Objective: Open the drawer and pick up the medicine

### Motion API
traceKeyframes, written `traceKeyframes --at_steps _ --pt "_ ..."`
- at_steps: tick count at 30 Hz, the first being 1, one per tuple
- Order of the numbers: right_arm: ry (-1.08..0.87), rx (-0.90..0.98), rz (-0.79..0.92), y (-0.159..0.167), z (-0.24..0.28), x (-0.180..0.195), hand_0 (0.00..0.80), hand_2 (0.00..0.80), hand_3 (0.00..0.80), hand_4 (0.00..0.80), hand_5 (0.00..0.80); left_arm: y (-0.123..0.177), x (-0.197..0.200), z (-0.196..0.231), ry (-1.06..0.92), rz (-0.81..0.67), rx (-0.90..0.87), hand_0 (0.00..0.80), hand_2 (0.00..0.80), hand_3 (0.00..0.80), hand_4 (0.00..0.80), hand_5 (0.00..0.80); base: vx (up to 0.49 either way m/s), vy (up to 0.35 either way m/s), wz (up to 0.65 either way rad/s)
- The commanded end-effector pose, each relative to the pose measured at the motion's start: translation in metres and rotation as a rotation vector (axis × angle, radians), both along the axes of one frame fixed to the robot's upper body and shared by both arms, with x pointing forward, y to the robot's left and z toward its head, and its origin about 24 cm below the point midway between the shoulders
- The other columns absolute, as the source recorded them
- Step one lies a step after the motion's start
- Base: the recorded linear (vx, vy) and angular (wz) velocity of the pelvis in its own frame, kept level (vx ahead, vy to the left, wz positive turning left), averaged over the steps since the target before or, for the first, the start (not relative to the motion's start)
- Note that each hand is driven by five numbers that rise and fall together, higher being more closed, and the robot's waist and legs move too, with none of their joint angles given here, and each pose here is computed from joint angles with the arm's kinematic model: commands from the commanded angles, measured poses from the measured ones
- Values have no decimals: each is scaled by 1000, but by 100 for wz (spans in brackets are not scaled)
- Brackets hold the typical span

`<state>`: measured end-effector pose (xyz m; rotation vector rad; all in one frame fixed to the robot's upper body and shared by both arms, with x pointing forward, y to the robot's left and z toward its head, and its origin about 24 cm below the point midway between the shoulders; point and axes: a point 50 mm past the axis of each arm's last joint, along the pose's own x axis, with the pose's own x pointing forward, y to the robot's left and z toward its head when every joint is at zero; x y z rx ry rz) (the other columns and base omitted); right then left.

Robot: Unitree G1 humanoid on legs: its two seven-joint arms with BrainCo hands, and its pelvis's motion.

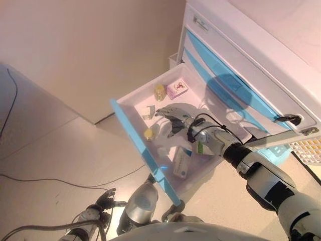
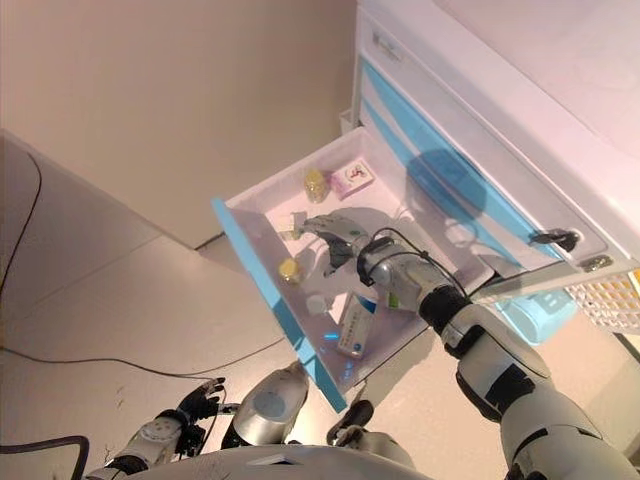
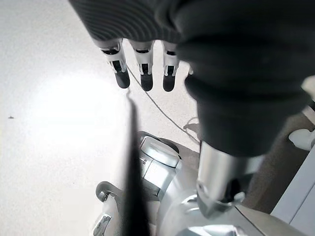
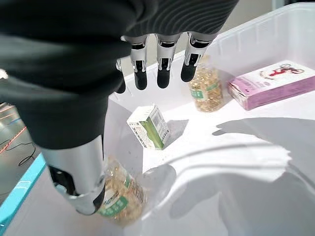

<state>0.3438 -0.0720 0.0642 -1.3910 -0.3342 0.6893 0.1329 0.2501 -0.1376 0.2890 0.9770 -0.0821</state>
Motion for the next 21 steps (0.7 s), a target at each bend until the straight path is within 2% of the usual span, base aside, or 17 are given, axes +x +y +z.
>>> traceKeyframes --at_steps 1,11,21 --pt "-85 30 62 19 20 3 0 0 0 0 0 3 6 5 -32 -78 28 0 0 0 0 0 -24 6 8" --pt "-94 3 84 26 21 6 0 0 0 0 0 -5 27 13 -123 -77 3 0 0 0 0 0 -3 3 5" --pt "-71 -17 115 31 21 4 0 0 0 0 0 -3 29 14 -129 -63 4 0 0 0 0 0 0 0 0"
